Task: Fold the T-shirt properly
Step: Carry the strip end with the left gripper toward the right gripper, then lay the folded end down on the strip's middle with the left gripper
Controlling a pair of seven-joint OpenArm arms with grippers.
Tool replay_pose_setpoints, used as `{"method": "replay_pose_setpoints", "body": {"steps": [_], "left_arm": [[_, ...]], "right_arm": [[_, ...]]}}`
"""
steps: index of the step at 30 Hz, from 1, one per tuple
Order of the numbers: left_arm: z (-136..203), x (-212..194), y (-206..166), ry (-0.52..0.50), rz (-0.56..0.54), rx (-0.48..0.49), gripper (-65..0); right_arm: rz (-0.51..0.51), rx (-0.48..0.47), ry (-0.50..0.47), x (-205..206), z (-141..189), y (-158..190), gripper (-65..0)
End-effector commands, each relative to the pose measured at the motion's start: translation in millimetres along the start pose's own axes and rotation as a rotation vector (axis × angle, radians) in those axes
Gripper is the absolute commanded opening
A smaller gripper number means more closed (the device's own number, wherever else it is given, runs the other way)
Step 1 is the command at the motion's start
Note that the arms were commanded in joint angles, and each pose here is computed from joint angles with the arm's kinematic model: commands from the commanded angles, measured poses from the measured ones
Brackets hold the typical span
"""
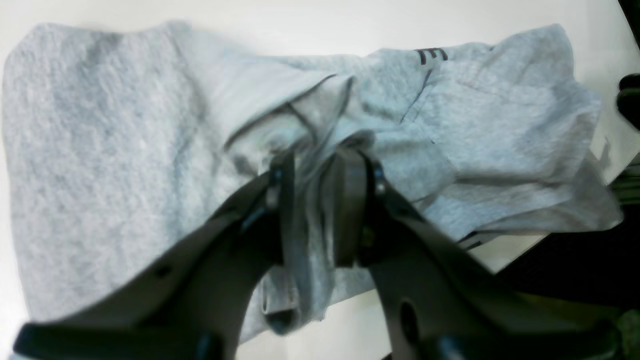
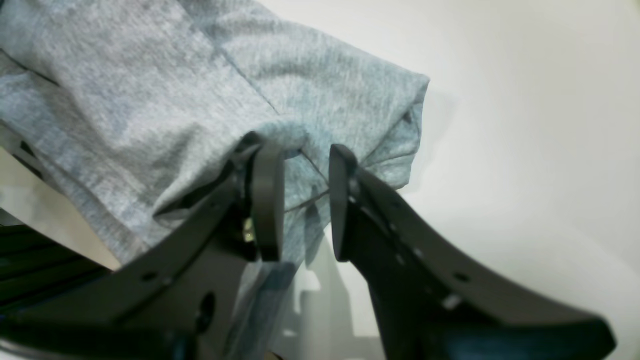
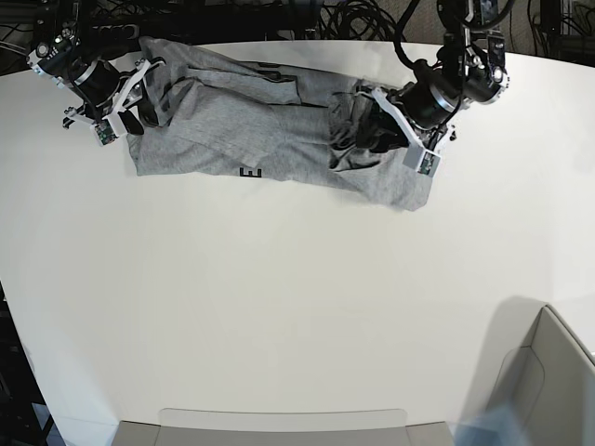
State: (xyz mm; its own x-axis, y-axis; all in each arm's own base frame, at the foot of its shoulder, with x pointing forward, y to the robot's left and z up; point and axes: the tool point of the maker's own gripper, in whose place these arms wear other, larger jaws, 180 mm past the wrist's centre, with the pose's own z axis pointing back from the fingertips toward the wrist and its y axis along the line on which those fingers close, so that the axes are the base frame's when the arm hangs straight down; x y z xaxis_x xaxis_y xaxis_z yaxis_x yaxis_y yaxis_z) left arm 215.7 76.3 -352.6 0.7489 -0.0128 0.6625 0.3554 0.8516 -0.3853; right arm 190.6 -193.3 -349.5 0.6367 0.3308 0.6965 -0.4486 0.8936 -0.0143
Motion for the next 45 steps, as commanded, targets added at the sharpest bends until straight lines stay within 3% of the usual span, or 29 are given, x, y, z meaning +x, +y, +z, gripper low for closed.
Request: {"method": "replay_pose_setpoints", "body": {"steps": [1, 3, 7, 14, 18, 25, 33, 37, 39, 42, 45], "left_arm": [[4, 15, -8, -0.062, 0.002, -0.037, -53.1], [6, 20, -9, -0.082, 0.020, -0.052, -53.9], [14, 22, 16, -0.101, 0.054, 0.015, -55.7], [2, -7, 33, -0.025, 0.132, 0.031, -55.8], [-13, -18, 17, 0.015, 0.134, -0.025, -55.8], [-35, -33, -42, 0.085, 0.078, -0.185, -55.8], [-23, -4, -60, 0.003, 0.001, -0.215, -55.8], [-6, 28, -20, -0.140, 0.033, -0.097, -55.8], [-2, 29, 7, -0.166, 0.069, -0.031, -55.8], [-9, 16, 36, -0.131, 0.119, 0.028, -55.8], [-23, -1, 52, -0.056, 0.085, 0.092, -55.8]], "right_arm": [[0.017, 0.002, -0.037, 11, 3, 0, -50.0], [0.017, 0.002, -0.037, 11, 3, 0, -50.0], [0.017, 0.001, -0.039, 11, 3, -1, -50.0], [0.017, 0.001, -0.040, 12, 3, -1, -50.0], [0.017, 0.001, -0.040, 12, 3, -1, -50.0], [0.017, 0.002, -0.042, 12, 3, -1, -50.0], [0.018, 0.000, -0.045, 13, 3, -1, -50.0], [0.018, 0.000, -0.045, 13, 3, -1, -50.0], [0.022, 0.000, -0.049, 15, 4, 0, -50.0], [0.013, 0.001, -0.053, 15, 3, 1, -50.0], [0.009, 0.002, -0.054, 15, 3, 2, -50.0]]}}
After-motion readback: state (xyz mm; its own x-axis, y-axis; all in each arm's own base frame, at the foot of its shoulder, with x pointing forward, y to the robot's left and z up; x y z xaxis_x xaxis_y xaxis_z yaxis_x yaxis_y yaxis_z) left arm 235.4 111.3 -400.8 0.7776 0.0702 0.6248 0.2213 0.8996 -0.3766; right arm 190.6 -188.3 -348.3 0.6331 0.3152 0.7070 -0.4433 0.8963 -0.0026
